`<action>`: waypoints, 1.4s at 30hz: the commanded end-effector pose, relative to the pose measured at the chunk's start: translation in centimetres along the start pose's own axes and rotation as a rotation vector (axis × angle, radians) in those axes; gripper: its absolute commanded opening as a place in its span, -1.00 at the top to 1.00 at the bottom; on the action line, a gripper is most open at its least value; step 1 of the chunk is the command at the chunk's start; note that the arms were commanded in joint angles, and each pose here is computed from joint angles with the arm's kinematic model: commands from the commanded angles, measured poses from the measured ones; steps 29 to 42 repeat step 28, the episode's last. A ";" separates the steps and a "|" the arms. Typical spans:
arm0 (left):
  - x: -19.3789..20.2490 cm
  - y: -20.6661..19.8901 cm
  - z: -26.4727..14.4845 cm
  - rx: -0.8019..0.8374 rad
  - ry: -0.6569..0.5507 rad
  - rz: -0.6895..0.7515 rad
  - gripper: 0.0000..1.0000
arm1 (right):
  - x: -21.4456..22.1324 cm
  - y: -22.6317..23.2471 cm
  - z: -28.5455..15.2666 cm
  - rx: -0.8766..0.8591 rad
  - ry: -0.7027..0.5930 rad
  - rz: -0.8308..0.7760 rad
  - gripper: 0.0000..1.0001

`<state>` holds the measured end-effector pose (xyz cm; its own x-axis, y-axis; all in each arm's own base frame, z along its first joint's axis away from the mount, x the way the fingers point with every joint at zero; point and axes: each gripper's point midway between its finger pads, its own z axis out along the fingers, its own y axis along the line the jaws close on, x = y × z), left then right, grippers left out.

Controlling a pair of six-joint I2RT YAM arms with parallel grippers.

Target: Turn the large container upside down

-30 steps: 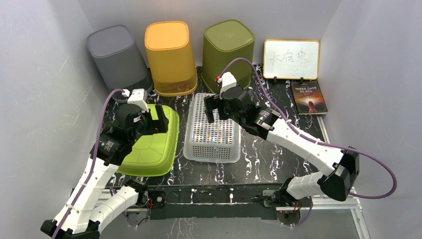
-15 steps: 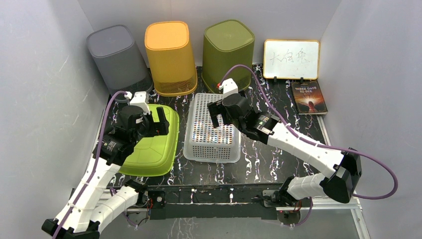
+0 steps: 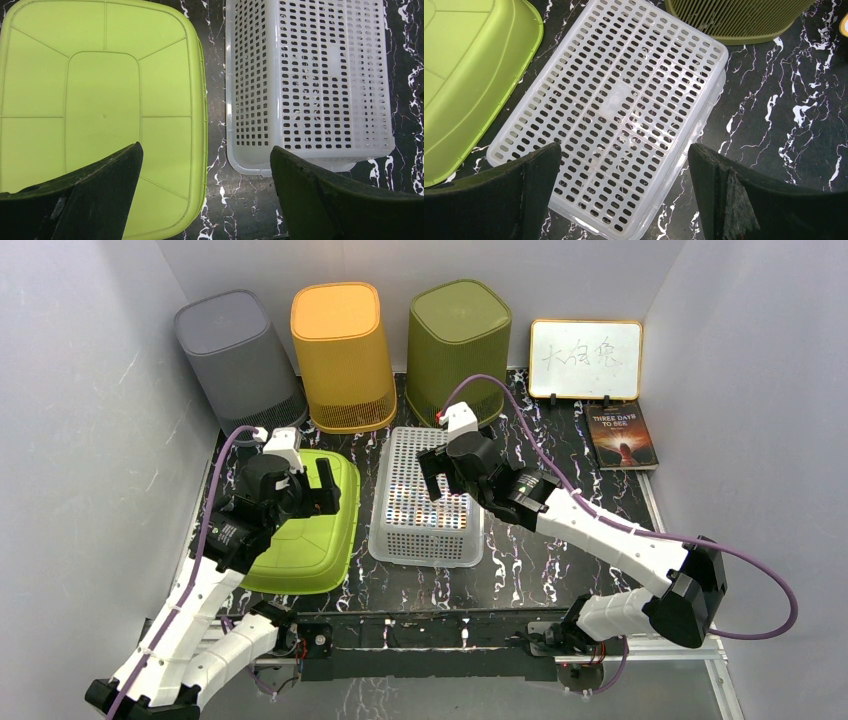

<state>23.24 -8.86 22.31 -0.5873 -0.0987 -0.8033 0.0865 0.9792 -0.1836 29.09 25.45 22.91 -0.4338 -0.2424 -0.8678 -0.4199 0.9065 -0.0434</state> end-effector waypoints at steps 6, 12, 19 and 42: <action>-0.2 -0.1 -0.1 0.008 -0.021 0.008 -0.97 | -1.8 -0.1 -0.3 0.004 -0.090 0.043 -0.96; -0.2 0.0 -0.2 0.009 -0.024 0.008 -0.97 | -1.7 -0.2 -0.2 0.012 -0.090 0.050 -0.96; -0.1 0.0 -0.3 0.008 -0.024 0.009 -0.97 | -1.8 -0.7 -0.1 0.045 -0.096 0.068 -0.96; 0.0 0.0 -0.4 0.012 -0.027 0.006 -0.97 | -2.4 -1.4 -0.7 0.063 -0.126 0.078 -0.96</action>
